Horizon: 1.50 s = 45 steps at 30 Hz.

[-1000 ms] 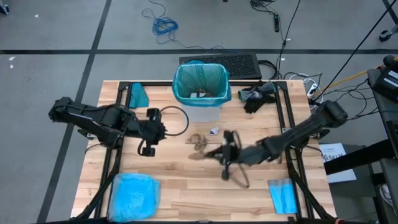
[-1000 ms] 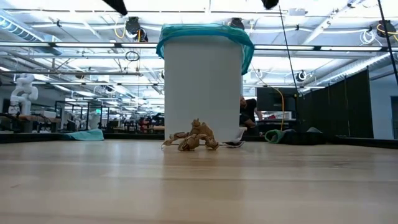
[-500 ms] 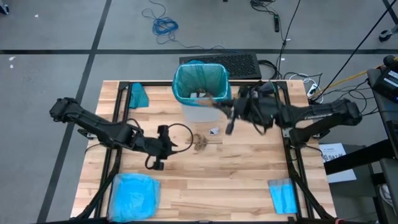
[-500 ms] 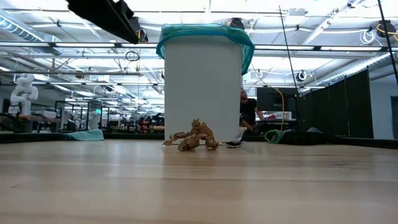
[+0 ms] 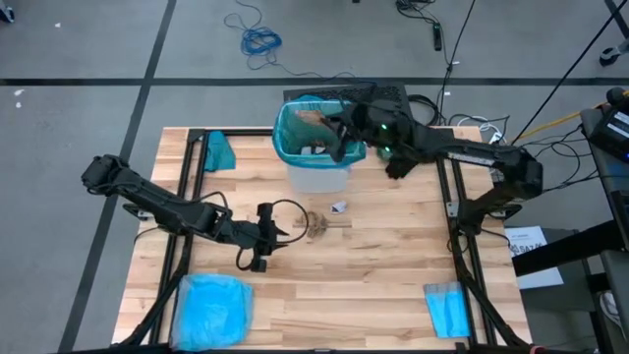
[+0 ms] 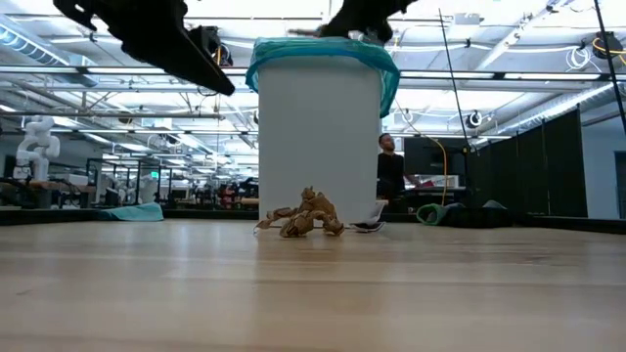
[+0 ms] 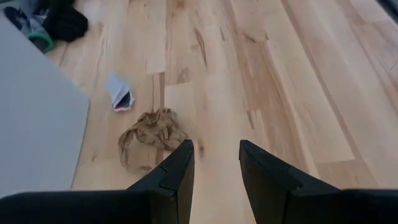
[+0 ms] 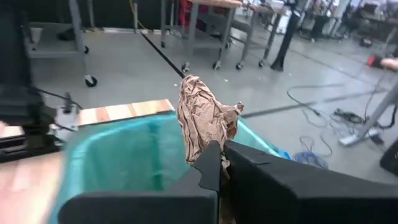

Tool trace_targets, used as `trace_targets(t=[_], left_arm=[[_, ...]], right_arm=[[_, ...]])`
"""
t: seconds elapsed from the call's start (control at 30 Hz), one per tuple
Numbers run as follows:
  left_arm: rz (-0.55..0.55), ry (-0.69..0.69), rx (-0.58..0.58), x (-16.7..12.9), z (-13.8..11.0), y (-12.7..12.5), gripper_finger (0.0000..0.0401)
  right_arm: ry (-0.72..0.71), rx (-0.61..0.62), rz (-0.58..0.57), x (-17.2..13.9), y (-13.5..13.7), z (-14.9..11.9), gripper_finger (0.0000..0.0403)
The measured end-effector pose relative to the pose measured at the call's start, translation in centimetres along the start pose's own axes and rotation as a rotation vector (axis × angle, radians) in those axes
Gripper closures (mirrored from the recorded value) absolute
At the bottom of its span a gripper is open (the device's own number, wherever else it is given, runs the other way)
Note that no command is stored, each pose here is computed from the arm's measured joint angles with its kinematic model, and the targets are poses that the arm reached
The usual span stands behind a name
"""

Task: Place trash/remove bag and relplace
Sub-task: Put the brown napkin into the trash bin

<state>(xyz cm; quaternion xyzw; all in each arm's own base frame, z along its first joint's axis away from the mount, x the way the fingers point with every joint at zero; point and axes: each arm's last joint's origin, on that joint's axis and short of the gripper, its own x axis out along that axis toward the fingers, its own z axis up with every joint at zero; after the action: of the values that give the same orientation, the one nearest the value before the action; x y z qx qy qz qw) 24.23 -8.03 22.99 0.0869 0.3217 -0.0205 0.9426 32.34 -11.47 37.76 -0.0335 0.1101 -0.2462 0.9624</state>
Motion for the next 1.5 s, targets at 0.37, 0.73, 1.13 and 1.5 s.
trace_targets(t=[0.37, 0.73, 1.13, 1.5], left_arm=[[0.029, 0.028, 0.063, 4.6, -0.8, -0.3, 0.0276], [0.100, 0.016, 0.085, 9.7, -2.0, 1.3, 0.0276], [0.175, 0.029, 0.035, 14.1, -4.4, 3.9, 0.0283], [0.050, -0.070, 0.055, 11.9, -0.9, 1.3, 0.0397]], right_arm=[[0.036, 0.071, -0.032, 1.5, -1.2, -1.0, 0.0325], [0.001, 0.069, 0.187, -2.9, 1.6, 1.3, 0.0186], [0.249, 0.035, 0.188, -10.3, 6.8, 0.4, 0.0187], [0.388, 0.006, 0.103, -14.1, 12.4, -4.7, 0.0197]])
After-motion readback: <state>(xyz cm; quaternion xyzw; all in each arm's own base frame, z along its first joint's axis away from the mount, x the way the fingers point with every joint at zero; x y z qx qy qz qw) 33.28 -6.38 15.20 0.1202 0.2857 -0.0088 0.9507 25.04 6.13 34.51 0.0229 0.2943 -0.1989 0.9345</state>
